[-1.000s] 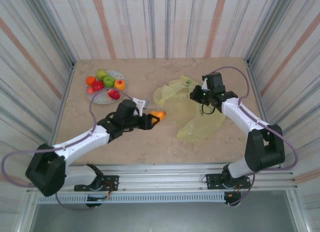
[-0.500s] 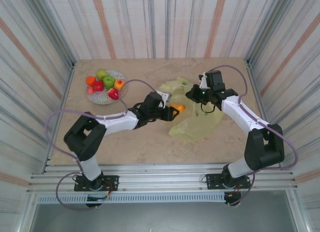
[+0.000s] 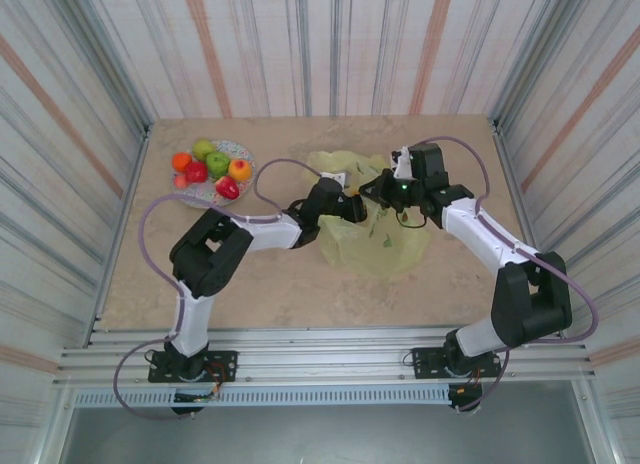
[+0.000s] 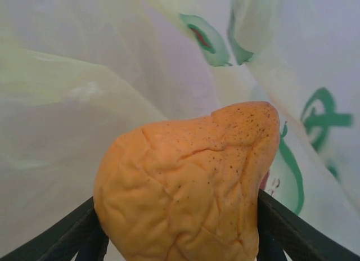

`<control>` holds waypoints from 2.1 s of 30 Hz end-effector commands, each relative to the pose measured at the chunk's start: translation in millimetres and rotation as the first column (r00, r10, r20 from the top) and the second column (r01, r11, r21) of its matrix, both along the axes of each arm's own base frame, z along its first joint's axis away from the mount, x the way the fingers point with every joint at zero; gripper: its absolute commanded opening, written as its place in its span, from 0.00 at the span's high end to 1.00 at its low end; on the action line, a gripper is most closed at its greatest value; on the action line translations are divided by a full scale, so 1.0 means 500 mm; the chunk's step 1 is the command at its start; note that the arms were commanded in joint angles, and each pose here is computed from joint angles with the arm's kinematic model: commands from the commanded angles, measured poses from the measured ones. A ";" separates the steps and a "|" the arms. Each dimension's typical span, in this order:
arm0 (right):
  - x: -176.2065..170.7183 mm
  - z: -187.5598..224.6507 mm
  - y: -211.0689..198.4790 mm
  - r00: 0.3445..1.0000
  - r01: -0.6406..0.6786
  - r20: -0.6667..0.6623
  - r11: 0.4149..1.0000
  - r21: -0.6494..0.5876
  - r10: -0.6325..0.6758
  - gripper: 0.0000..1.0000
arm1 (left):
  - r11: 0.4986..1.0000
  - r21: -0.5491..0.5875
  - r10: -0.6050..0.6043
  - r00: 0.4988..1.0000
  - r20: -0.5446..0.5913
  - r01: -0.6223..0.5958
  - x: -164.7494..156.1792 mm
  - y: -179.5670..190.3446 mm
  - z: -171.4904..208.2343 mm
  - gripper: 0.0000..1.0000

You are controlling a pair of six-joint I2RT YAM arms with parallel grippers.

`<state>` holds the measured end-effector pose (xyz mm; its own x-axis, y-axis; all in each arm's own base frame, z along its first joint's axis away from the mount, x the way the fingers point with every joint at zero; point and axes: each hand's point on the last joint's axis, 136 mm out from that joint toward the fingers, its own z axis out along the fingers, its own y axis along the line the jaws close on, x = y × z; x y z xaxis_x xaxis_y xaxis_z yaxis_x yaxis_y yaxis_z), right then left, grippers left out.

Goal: Place the fruits into the plastic bag

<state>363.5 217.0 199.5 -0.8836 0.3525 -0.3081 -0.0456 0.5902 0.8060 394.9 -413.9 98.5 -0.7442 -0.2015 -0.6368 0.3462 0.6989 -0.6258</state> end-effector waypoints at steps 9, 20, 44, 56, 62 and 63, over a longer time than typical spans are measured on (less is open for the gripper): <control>0.004 0.011 -0.011 1.000 -0.011 0.011 1.000 0.027 0.011 1.00 | 1.000 -0.022 0.016 0.999 0.045 -0.015 0.007 -0.011 0.031 0.09; -0.001 -0.025 -0.096 1.000 0.028 0.009 0.987 -0.156 -0.027 1.00 | 0.987 -0.041 -0.155 0.986 0.060 0.158 -0.068 0.055 0.078 0.11; 0.005 -0.085 -0.123 1.000 0.022 0.019 0.961 -0.274 -0.018 1.00 | 0.939 0.297 0.135 0.979 0.150 -0.175 -0.105 0.474 0.204 0.07; 0.010 -0.071 -0.113 0.999 0.013 0.038 0.969 -0.246 -0.004 1.00 | 0.725 0.425 0.590 0.807 0.024 -0.543 0.067 0.760 0.081 0.02; 0.009 -0.073 -0.113 0.999 0.013 0.036 0.970 -0.243 -0.004 1.00 | 0.702 0.481 0.620 0.783 -0.052 -0.525 0.124 0.797 0.011 0.04; 0.010 -0.074 -0.113 0.999 0.014 0.036 0.970 -0.242 -0.005 1.00 | 0.702 0.487 0.620 0.783 -0.059 -0.519 0.134 0.797 0.002 0.04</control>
